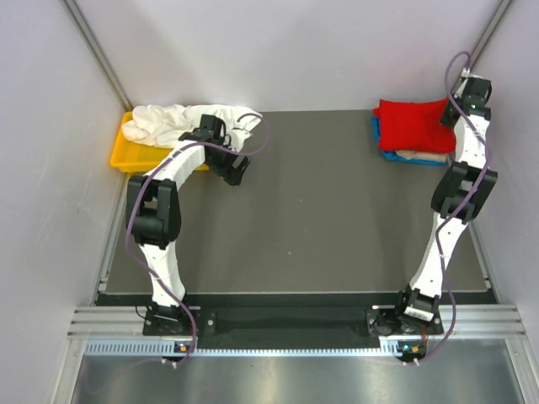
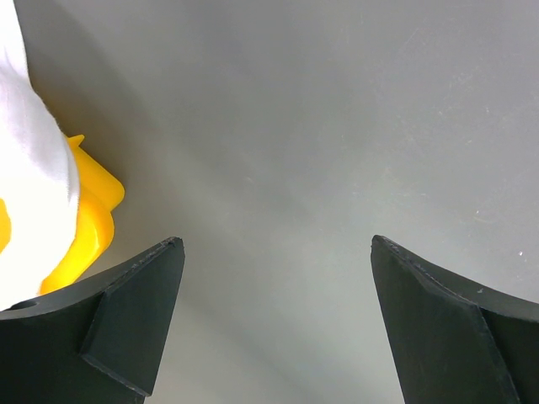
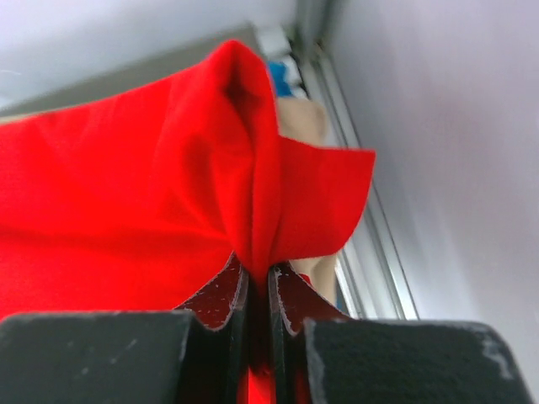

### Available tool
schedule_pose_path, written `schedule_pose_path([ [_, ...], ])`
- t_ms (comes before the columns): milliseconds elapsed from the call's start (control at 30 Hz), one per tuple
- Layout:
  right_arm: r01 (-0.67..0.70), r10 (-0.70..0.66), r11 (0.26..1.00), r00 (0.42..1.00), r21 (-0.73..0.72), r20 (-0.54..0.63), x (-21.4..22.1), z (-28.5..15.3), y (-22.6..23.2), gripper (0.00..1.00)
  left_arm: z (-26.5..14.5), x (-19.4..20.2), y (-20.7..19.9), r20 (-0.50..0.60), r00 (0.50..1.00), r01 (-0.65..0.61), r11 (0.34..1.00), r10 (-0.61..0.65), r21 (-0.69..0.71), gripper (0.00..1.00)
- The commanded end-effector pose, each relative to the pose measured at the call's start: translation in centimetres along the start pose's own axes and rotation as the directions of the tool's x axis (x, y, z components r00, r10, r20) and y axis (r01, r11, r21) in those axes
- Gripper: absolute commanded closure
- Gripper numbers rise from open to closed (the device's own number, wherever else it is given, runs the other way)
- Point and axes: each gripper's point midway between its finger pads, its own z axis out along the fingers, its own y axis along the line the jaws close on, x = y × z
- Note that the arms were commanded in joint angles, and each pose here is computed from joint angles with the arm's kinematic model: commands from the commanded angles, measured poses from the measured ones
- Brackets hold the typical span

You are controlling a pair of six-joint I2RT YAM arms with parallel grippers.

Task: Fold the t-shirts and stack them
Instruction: Neatly place the folded tshirt to the corner

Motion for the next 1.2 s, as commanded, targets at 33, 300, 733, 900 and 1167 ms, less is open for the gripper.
schedule_pose_path([
  [33,-0.068,0.061,0.992,0.996,0.105,0.066,-0.1,2.0,-4.2,1.0,-0.2,0.1,-0.3,-0.013,1.0,-0.011,1.0,0.011,0.003,0.04],
  [300,-0.064,0.055,0.994,0.993,0.084,0.104,-1.8,0.2,-3.9,0.0,-0.6,0.1,-0.9,-0.027,0.999,-0.023,1.0,0.023,0.019,0.04],
  [733,0.155,-0.167,0.985,0.964,0.075,0.208,-1.9,-9.4,6.6,0.0,-3.0,1.2,-2.2,-0.014,0.998,-0.063,0.998,0.064,0.021,0.04],
  [900,0.143,-0.145,0.989,0.984,0.025,0.101,1.7,-5.1,8.5,0.58,-3.4,1.4,-2.2,-0.01,0.997,-0.07,0.997,0.071,0.014,0.03],
  [1167,0.076,-0.081,0.993,0.996,-0.091,-0.048,8.1,-2.5,11.0,1.0,-2.7,2.6,-2.1,-0.038,0.996,-0.078,0.997,0.079,0.011,0.03],
])
